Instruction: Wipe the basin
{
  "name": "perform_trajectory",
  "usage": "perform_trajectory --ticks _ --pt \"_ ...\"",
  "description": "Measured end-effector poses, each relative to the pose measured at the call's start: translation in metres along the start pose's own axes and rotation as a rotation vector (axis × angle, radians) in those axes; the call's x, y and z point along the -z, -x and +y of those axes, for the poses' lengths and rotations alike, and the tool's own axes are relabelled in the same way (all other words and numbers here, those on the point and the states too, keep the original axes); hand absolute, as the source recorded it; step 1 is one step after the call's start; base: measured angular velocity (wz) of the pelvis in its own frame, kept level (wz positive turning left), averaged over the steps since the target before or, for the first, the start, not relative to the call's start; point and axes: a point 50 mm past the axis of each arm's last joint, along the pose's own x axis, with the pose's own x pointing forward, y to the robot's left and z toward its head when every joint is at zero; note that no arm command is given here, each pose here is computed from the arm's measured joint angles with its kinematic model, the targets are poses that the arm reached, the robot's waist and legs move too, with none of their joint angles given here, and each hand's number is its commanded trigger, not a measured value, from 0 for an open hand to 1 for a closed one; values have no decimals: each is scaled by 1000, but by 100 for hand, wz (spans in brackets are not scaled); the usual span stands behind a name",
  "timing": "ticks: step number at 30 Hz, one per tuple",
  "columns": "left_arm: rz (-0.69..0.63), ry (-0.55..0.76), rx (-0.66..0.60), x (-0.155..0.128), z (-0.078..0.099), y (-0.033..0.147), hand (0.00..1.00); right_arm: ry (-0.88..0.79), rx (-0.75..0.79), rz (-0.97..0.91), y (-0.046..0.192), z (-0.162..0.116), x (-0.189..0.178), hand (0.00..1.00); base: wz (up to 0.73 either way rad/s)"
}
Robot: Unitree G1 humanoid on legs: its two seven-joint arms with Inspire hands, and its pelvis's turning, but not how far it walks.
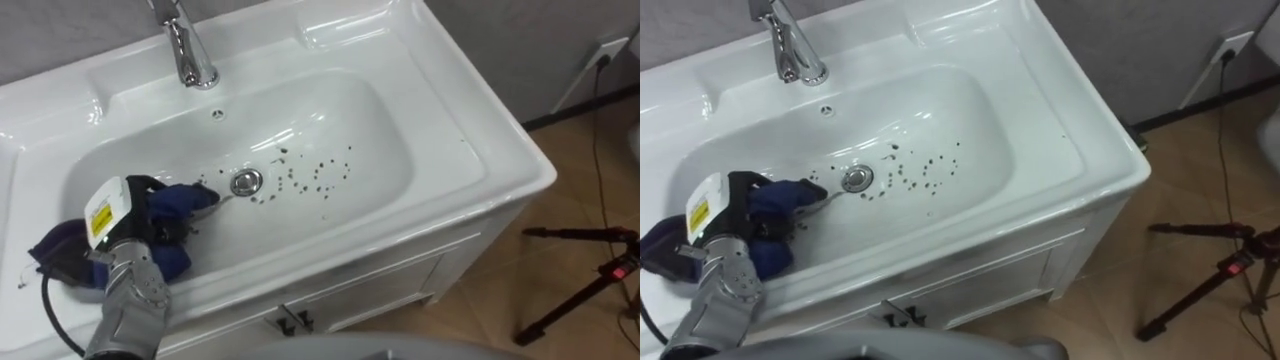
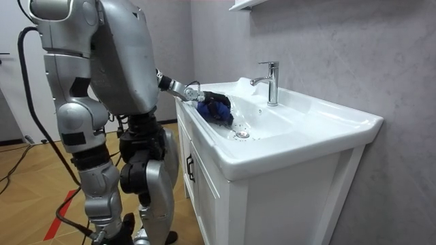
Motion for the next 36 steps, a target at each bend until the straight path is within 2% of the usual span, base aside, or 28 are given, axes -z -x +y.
perform_trajectory --ticks 7,16,29,36 --pt "34 -25 31 5 -4 -1 100 7 2 -11 0 0 -4 0 -9" --pt "43 -27 60 0 -8 -9 100 95 23 -23 1 -1 -9 0 -1" --pt "65 -49 135 -5 -17 -19 100 52 6 11 0 9 1 0 0" --pt "106 73 159 -15 -19 -28 100 36 -2 11 0 11 -1 0 -10"
